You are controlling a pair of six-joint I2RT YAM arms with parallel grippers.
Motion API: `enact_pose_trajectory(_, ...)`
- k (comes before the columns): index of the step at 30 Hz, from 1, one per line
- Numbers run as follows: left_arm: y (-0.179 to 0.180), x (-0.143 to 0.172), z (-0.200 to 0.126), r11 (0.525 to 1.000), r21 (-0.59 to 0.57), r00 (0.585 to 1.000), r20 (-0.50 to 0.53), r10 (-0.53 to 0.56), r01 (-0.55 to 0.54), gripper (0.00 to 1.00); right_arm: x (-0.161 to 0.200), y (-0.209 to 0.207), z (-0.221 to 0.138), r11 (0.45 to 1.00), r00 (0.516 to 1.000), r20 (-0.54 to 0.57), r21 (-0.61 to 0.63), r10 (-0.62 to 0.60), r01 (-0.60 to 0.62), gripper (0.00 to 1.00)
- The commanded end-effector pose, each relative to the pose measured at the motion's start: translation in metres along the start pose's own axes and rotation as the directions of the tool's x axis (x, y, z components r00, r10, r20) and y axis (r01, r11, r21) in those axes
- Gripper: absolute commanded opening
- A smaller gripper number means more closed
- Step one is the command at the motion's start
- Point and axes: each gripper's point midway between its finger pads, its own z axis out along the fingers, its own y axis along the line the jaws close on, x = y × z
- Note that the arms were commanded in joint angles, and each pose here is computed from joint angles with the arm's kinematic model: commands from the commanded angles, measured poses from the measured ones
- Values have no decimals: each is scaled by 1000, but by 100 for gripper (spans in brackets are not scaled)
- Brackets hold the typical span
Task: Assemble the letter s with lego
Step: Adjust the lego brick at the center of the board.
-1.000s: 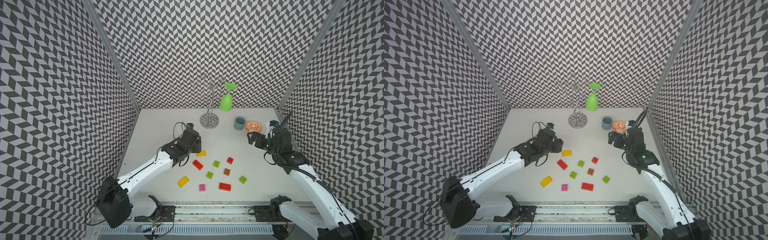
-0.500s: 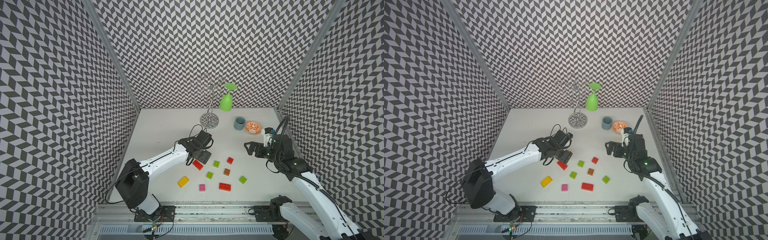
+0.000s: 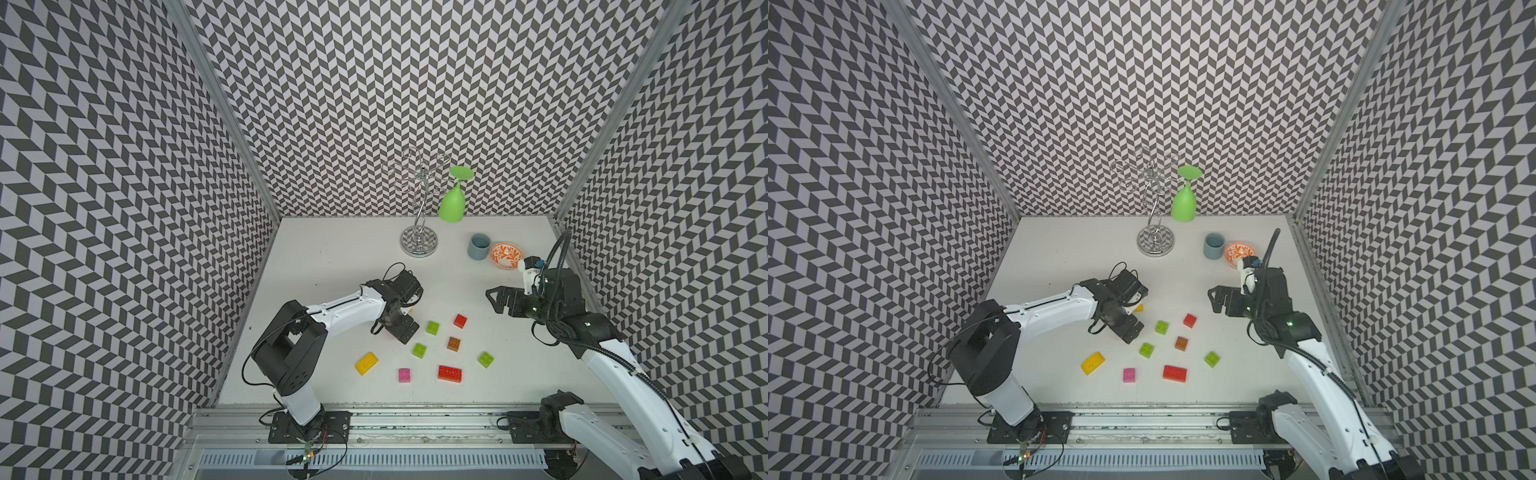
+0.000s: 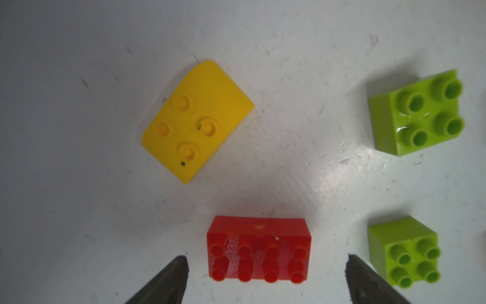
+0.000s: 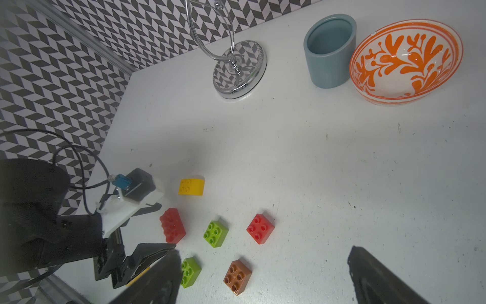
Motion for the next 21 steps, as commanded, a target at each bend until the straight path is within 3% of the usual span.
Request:
enact_pose_trajectory(1,-7,7,10,999,33,1000,-19,6,-5,90,-9,5,-4,1000,999,26,-9,-24,25,99)
enact_pose_trajectory(10,-10,5,18,999,40,1000,-24,-18,19,72,-7,4,-4,1000,999,23,-2,-22,22,99)
enact_pose_trajectory(21,-6,-5,18,996,5,996,-10,-85,85,75,-7,3,-5,1000,999,26,-2,-20,20,99)
